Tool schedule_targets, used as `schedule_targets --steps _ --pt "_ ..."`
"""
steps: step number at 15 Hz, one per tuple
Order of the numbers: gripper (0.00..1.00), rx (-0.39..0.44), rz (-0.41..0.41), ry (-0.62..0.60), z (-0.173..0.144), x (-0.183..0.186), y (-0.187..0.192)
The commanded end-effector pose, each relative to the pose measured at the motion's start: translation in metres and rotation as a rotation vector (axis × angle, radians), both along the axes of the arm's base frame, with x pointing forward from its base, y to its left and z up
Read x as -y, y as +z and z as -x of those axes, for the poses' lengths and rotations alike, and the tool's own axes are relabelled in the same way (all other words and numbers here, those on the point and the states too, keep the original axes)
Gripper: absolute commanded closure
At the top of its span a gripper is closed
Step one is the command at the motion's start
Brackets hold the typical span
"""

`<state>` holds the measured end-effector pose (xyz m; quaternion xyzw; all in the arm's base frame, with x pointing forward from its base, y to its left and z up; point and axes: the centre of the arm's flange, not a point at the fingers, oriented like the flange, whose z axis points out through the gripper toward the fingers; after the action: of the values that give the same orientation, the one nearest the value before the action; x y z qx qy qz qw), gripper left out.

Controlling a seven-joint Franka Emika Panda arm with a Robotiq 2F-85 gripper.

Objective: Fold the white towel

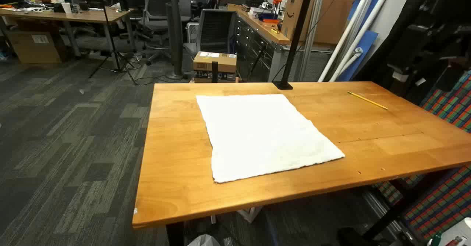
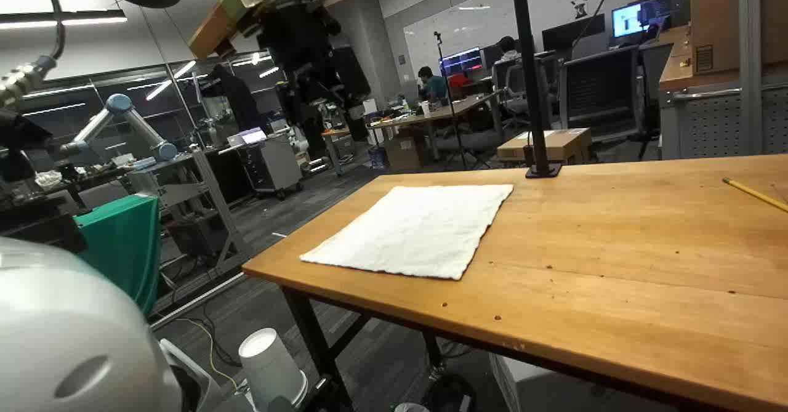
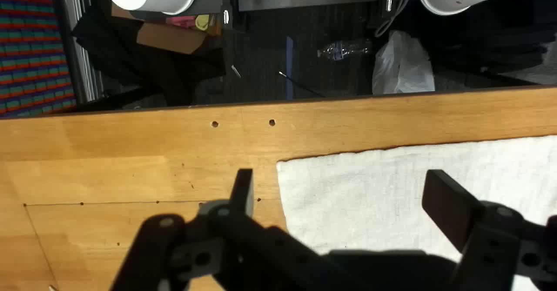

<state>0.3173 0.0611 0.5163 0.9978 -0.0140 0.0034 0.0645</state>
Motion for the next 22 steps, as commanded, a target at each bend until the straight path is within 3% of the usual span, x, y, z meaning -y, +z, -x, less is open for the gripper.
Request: schedule_targets --steps 1,22 --pt "0.00 0.005 -0.001 0.001 -0.0004 -0.0003 0.0021" --pt "0.00 0.023 -0.002 0.002 -0.0001 -0.0010 0.0095"
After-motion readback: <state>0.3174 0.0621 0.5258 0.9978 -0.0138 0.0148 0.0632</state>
